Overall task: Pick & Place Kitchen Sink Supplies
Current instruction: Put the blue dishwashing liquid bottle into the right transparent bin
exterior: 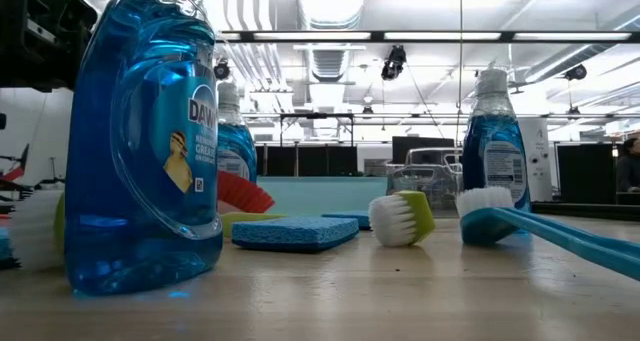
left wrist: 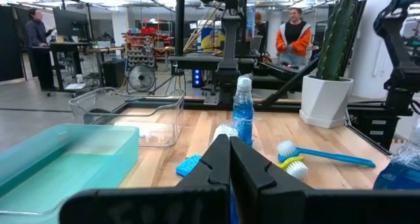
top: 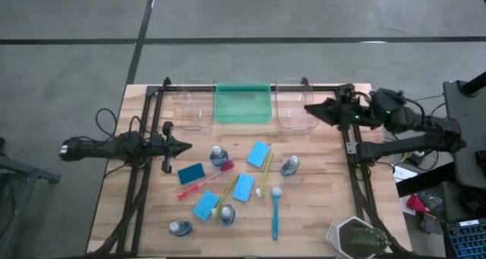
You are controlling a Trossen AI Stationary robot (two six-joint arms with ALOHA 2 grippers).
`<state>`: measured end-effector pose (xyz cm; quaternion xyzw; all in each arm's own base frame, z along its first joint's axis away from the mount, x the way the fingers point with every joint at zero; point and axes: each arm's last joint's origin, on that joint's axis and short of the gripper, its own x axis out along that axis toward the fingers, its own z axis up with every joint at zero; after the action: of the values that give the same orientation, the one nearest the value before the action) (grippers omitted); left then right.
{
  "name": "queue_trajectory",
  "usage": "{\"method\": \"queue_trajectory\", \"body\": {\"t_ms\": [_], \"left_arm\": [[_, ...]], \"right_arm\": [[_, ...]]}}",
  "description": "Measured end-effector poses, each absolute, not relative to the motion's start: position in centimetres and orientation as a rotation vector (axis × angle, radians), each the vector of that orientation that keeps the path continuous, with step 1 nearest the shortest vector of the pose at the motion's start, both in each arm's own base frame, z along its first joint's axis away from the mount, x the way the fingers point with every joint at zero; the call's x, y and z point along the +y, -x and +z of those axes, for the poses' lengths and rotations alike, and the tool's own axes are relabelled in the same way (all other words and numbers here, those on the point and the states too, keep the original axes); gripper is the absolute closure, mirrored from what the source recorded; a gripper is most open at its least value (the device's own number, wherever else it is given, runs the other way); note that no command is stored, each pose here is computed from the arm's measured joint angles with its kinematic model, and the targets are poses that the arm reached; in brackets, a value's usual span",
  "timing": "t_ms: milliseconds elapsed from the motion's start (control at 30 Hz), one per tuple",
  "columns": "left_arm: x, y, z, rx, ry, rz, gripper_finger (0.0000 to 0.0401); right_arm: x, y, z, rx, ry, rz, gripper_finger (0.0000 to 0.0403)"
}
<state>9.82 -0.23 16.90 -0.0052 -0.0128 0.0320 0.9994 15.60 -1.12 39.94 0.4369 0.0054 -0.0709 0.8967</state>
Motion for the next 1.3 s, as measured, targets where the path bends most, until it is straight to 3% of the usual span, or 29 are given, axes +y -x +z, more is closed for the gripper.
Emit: {"method": "queue_trajectory", "body": {"t_ms": [233, 400, 667, 900, 1300], "left_arm": [[-0.2, -9.8, 16.9, -0.026, 0.011, 0.064, 0.0398], [-0.2, -9.8, 16.9, -0.026, 0.01, 0.064, 0.0398], [-0.2, -9.8, 16.9, -0.026, 0.01, 0.064, 0.0398], [-0.2, -9.8, 16.9, -0.026, 0.01, 0.064, 0.0398], [-0.2, -9.8, 16.9, -0.025, 0.01, 0.064, 0.0398]], "right_arm": [[-0.9, -17.6, 42.0, 0.39, -0.858, -0.211, 0.0113], [-1.0, -19.8, 41.9, 0.604, -0.977, -0.353, 0.0122], [-1.1, -24.7, 39.8, 0.862, -1.135, -0.502, 0.0124], [-0.9, -26.8, 37.3, 1.166, -1.132, -0.663, 0.012], [0.4, -29.5, 34.4, 1.329, -1.091, -0.727, 0.0126]]}}
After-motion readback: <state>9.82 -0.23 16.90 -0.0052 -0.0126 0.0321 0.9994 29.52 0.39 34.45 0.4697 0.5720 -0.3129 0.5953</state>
